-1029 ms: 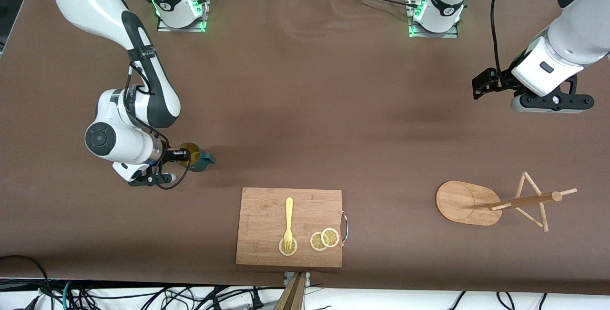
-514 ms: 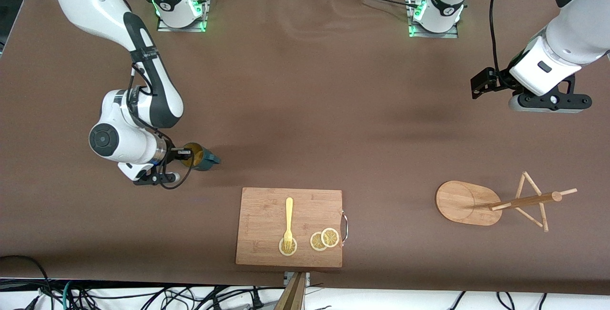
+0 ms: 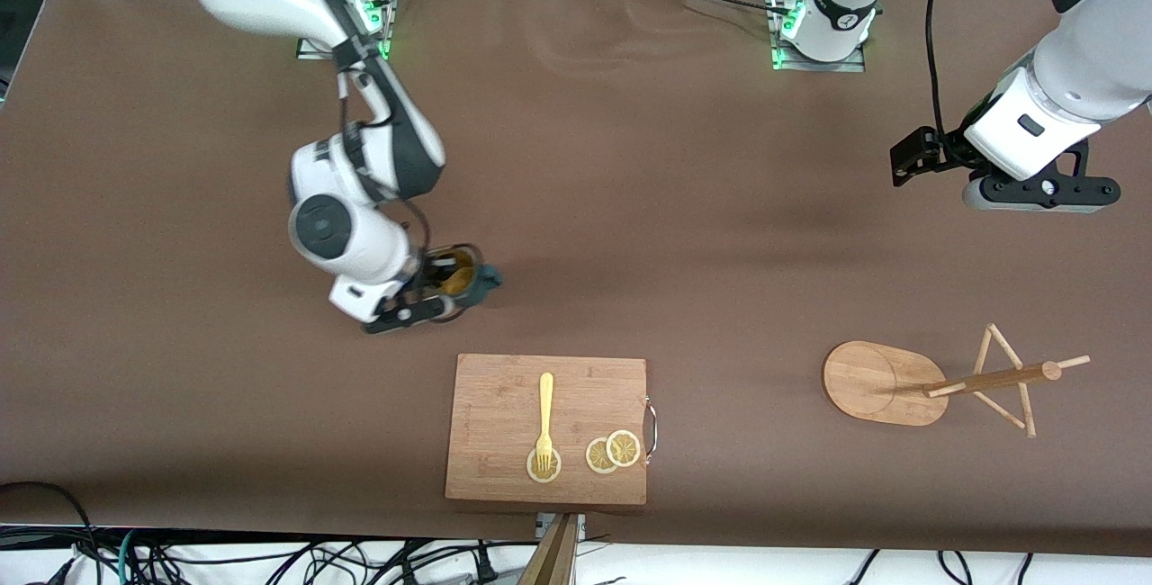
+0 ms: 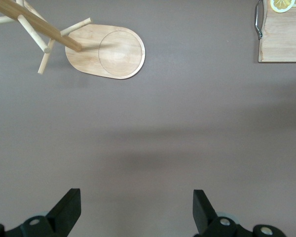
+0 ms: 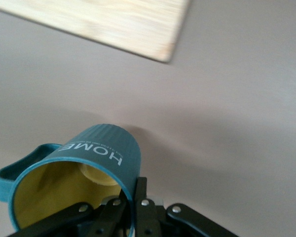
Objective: Pass cup and hang on rack
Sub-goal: 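Carry the mug with the right gripper toward the table's middle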
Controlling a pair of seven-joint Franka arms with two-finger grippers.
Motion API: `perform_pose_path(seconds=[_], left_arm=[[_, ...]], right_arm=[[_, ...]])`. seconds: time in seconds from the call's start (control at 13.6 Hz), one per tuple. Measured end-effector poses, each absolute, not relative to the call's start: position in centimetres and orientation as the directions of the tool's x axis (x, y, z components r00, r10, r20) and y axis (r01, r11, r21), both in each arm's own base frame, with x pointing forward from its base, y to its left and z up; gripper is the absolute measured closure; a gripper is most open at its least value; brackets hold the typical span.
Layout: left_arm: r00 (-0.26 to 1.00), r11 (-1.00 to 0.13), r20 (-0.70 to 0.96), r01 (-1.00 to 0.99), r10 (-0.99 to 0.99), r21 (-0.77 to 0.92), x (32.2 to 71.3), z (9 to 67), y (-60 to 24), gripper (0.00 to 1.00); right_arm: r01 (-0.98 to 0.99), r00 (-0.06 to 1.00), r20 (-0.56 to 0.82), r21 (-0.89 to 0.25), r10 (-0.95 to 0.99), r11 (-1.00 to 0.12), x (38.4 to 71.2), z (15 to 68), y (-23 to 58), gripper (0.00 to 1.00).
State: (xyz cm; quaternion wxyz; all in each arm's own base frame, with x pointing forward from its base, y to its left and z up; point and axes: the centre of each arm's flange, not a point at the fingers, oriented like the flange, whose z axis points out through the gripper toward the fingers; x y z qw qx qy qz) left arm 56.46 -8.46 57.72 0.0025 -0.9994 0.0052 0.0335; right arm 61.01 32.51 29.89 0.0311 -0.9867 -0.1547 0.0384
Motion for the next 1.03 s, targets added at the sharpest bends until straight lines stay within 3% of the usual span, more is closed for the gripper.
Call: perform_pose_path(seconds=[0.29,0.66,0.81,1.03], left_arm=[[0.997,-1.0,-0.078,-0.011,-0.011,-0.006,56.3,57.6,-8.4,0.0],[0.997,-1.0,-0.082,-0.012,-0.012,-0.007,56.3,57.6,-8.5,0.0],[0.996,-1.0,-0.084,-0.012,-0.012,-0.007,56.3,57.6,-8.5,0.0],[0.996,-1.0,-0.085,-0.012,-0.012,-0.007,56.2,57.6,-8.5,0.0]], right_arm=[[0.245,0.966,-0.07,-0.054,0.249,-0.968,56.7,32.0,43.5,0.96],[0.156,0.986,-0.059,-0.042,0.158,-0.987,49.6,27.8,57.0,0.96],[0.158,0.985,-0.06,-0.033,0.159,-0.987,46.7,25.8,60.2,0.96],[0.145,0.988,-0.047,-0.041,0.147,-0.989,45.5,25.7,61.8,0.96]])
